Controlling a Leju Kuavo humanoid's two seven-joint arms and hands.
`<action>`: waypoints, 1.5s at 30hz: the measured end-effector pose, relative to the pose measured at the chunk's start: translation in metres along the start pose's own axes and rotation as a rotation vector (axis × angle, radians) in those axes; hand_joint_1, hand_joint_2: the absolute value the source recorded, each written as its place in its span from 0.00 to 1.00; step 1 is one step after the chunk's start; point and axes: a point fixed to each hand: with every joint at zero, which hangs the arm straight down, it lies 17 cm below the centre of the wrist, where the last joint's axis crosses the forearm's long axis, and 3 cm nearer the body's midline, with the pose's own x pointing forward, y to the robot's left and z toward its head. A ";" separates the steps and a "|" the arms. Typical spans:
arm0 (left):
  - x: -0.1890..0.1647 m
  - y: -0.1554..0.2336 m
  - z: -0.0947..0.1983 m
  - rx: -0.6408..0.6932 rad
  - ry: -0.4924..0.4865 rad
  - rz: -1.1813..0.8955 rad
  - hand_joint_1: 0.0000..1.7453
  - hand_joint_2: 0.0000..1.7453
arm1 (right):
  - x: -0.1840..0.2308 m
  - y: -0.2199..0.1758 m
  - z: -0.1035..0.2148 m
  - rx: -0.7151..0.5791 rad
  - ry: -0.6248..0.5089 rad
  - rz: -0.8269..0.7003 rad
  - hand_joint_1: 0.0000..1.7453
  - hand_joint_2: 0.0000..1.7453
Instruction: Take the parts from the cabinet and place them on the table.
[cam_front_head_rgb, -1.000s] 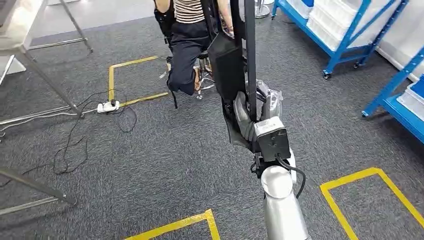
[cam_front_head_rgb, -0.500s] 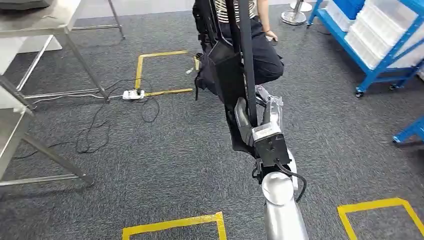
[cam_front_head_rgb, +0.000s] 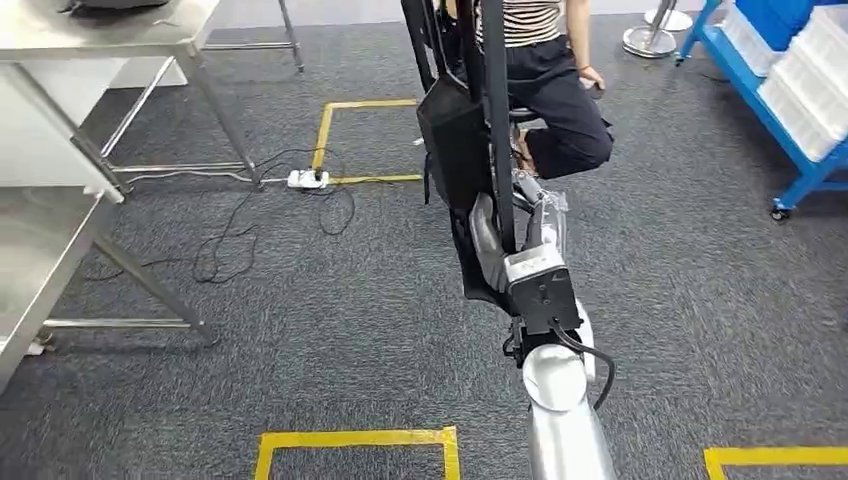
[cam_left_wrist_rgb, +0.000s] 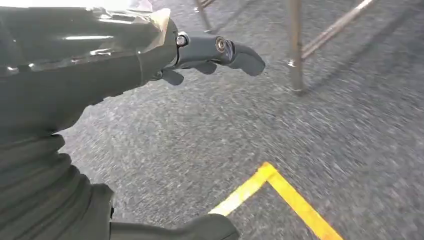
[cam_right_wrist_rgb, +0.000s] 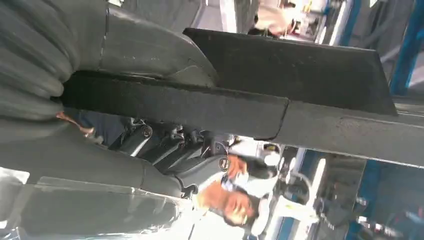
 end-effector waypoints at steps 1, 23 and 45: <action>0.001 0.000 0.000 0.000 -0.002 0.006 0.00 1.00 | 0.001 0.000 0.000 0.000 -0.002 0.003 1.00 1.00; 0.009 -0.013 0.001 -0.046 -0.050 0.051 0.00 1.00 | -0.001 -0.025 0.006 -0.060 -0.014 0.098 1.00 1.00; 0.048 -0.031 0.002 -0.144 -0.197 0.083 0.00 1.00 | -0.009 -0.096 -0.020 -0.167 -0.013 0.259 1.00 1.00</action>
